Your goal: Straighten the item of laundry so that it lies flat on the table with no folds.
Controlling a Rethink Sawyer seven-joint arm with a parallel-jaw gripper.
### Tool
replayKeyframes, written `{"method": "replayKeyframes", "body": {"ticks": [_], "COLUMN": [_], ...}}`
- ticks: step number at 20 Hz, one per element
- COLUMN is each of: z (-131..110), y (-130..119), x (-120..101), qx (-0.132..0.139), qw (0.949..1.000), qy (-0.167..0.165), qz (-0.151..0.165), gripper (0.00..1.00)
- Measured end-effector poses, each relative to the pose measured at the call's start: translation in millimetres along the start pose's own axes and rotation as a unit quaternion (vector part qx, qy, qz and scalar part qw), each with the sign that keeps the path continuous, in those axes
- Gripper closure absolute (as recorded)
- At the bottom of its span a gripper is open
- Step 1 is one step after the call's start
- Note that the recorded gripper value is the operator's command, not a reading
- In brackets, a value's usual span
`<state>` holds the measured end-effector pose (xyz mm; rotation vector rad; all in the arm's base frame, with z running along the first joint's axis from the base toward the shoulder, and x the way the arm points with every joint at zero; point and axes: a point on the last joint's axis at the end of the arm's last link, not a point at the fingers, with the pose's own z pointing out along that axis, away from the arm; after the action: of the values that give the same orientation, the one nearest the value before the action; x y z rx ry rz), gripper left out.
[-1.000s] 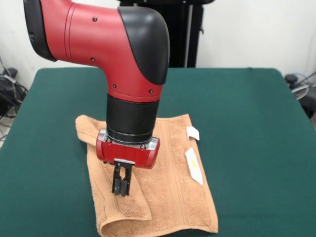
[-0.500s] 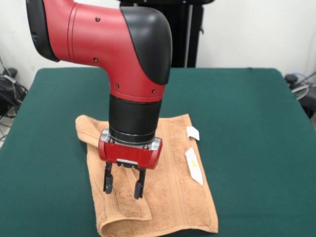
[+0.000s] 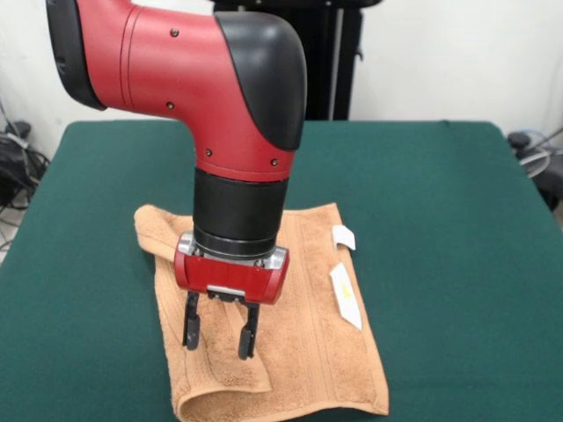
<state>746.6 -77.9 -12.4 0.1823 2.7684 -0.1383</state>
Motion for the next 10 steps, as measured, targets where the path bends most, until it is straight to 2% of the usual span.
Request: {"method": "replayKeyframes", "body": {"ticks": [10], "z": [-1.4], "y": [8.9], "x": [-6.4], "qx": [-0.007], "qw": [0.9998], "qy": [-0.01], "qz": [0.012], "gripper": [0.0]}}
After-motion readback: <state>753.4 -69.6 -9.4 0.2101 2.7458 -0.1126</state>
